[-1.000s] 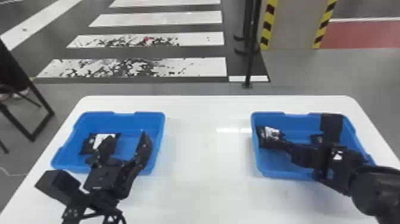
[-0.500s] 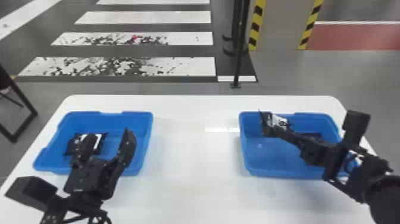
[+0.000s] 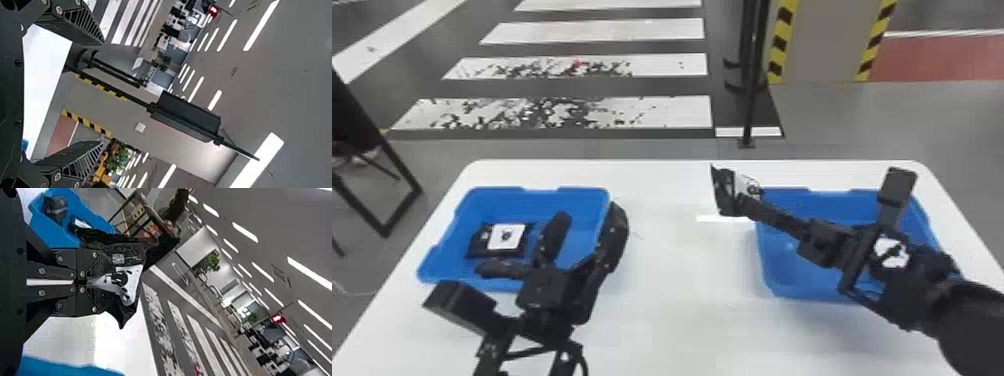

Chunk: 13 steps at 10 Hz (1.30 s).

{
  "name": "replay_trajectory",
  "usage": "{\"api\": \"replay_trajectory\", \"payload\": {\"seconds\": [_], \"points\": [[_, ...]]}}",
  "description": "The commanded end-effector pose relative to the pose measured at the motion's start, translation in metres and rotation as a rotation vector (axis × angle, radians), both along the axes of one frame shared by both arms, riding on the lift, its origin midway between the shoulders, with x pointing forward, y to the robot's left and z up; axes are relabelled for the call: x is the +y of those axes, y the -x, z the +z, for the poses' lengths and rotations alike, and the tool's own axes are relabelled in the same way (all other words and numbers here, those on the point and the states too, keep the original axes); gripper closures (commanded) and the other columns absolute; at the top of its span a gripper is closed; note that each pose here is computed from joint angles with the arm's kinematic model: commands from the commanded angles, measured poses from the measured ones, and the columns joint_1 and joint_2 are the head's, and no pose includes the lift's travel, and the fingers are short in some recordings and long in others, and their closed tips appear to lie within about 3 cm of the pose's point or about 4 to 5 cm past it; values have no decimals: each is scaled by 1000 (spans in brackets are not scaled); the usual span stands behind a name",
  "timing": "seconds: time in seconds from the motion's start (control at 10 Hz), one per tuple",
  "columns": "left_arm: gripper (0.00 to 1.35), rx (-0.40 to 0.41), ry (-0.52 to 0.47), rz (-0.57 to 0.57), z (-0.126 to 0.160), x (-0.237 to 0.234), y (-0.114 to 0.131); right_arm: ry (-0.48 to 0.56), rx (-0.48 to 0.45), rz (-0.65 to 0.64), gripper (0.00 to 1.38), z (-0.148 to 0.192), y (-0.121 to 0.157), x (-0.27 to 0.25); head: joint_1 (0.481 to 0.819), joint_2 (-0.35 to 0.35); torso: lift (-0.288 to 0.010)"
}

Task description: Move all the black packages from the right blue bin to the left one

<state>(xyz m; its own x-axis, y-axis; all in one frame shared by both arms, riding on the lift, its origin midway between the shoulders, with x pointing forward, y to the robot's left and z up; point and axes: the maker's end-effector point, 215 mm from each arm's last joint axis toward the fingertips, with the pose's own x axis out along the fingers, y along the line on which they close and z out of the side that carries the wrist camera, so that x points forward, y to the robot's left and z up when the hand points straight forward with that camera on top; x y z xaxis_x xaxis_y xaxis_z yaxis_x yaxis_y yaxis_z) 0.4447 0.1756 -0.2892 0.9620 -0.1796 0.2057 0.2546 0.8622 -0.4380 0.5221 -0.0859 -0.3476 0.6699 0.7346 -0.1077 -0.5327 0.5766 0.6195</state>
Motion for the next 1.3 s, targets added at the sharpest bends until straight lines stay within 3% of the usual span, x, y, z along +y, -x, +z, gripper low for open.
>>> {"api": "replay_trajectory", "payload": {"seconds": [0.0,0.4,1.2], "points": [[140,22,20,-63,-3,-25,-3,-37,21,79,1205,1,12,39,695,98,-140],[147,28,19,-114,-3,-45,-3,-63,52,221,1205,-2,43,103,695,153,-140],[147,60,-28,-106,-16,-39,-4,-135,85,330,1205,9,81,148,695,222,-140]]}}
